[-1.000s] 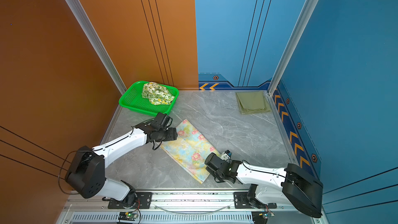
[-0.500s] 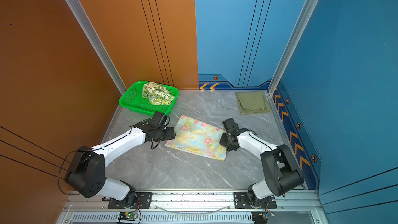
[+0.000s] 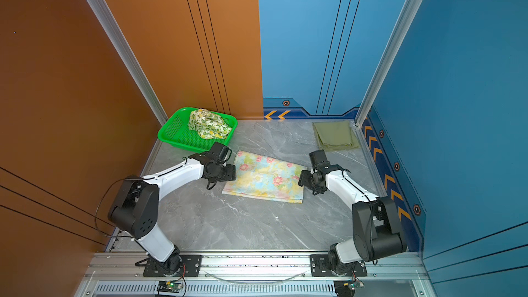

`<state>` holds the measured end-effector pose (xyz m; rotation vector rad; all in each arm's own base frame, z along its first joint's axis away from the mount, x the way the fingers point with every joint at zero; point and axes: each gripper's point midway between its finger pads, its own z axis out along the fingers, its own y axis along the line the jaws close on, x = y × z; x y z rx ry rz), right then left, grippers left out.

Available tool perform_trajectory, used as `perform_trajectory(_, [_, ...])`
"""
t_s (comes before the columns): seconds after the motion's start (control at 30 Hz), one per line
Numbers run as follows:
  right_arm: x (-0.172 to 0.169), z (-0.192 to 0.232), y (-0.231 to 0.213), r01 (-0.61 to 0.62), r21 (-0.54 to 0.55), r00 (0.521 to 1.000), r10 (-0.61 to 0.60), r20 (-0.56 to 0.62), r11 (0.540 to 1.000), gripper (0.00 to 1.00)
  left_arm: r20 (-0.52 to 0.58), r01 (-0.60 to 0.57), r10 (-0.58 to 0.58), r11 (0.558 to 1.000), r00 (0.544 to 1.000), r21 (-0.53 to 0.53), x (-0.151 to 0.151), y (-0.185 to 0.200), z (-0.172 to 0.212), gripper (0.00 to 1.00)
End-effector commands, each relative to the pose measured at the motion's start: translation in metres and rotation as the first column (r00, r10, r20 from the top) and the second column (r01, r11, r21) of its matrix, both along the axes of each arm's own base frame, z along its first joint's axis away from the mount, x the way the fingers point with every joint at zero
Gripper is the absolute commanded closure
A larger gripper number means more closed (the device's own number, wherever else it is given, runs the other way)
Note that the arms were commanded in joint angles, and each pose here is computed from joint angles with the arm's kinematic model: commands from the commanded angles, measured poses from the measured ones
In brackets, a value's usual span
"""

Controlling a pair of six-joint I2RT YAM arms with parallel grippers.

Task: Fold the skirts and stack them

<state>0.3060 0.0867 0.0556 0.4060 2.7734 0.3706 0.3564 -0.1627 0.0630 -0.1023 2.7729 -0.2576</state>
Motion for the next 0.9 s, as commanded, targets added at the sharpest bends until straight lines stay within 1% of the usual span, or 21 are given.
perform_trajectory(0.0, [-0.007, -0.010, 0.011, -0.017, 0.075, 1.000, 0.018, -0.021, 0.997, 0.33, -0.018, 0.011, -0.011, 1.000, 1.000, 0.024, 0.012, 0.005, -0.005, 0.26])
perform_trajectory(0.2, [-0.010, -0.028, 0.022, -0.020, 0.125, 0.999, 0.026, -0.045, 0.992, 0.37, -0.041, 0.022, -0.020, 0.999, 0.999, 0.036, 0.025, 0.001, -0.019, 0.27])
perform_trajectory(0.33, [-0.012, -0.038, 0.029, -0.021, 0.150, 0.998, 0.030, -0.056, 0.988, 0.42, -0.069, 0.040, -0.037, 0.998, 0.997, 0.043, 0.026, -0.003, -0.033, 0.27])
perform_trajectory(0.43, [-0.009, -0.045, 0.033, -0.030, 0.155, 0.997, 0.040, -0.061, 0.987, 0.47, -0.089, 0.044, -0.039, 0.998, 0.995, 0.055, 0.024, -0.002, -0.043, 0.31])
perform_trajectory(0.47, [-0.007, -0.046, 0.035, -0.039, 0.160, 0.997, 0.049, -0.056, 0.986, 0.49, -0.097, 0.045, -0.039, 0.997, 0.995, 0.059, 0.023, -0.001, -0.046, 0.34])
perform_trajectory(0.5, [-0.003, -0.047, 0.036, -0.048, 0.160, 0.997, 0.057, -0.052, 0.986, 0.54, -0.106, 0.046, -0.039, 0.997, 0.994, 0.063, 0.021, 0.000, -0.050, 0.39])
perform_trajectory(0.57, [0.004, -0.046, 0.040, -0.066, 0.162, 0.996, 0.074, -0.044, 0.985, 0.66, -0.120, 0.046, -0.037, 0.996, 0.992, 0.073, 0.019, 0.002, -0.056, 0.52])
perform_trajectory(0.6, [0.009, -0.044, 0.042, -0.076, 0.167, 0.996, 0.082, -0.035, 0.983, 0.75, -0.130, 0.045, -0.034, 0.996, 0.991, 0.076, 0.017, 0.003, -0.059, 0.59])
perform_trajectory(0.63, [0.012, -0.043, 0.044, -0.080, 0.169, 0.996, 0.086, -0.029, 0.982, 0.82, -0.136, 0.044, -0.033, 0.996, 0.990, 0.076, 0.016, 0.003, -0.061, 0.63])
perform_trajectory(0.7, [0.018, -0.039, 0.045, -0.088, 0.167, 0.996, 0.092, -0.019, 0.982, 1.00, -0.148, 0.042, -0.030, 0.996, 0.988, 0.078, 0.013, 0.004, -0.066, 0.72])
perform_trajectory(0.8, [0.021, -0.030, 0.043, -0.099, 0.146, 0.995, 0.100, -0.005, 0.984, 1.00, -0.162, 0.041, -0.026, 0.995, 0.987, 0.089, 0.009, 0.007, -0.070, 0.87])
perform_trajectory(0.87, [0.021, -0.022, 0.038, -0.105, 0.114, 0.994, 0.105, 0.003, 0.988, 1.00, -0.170, 0.038, -0.021, 0.995, 0.985, 0.095, 0.004, 0.009, -0.075, 0.89])
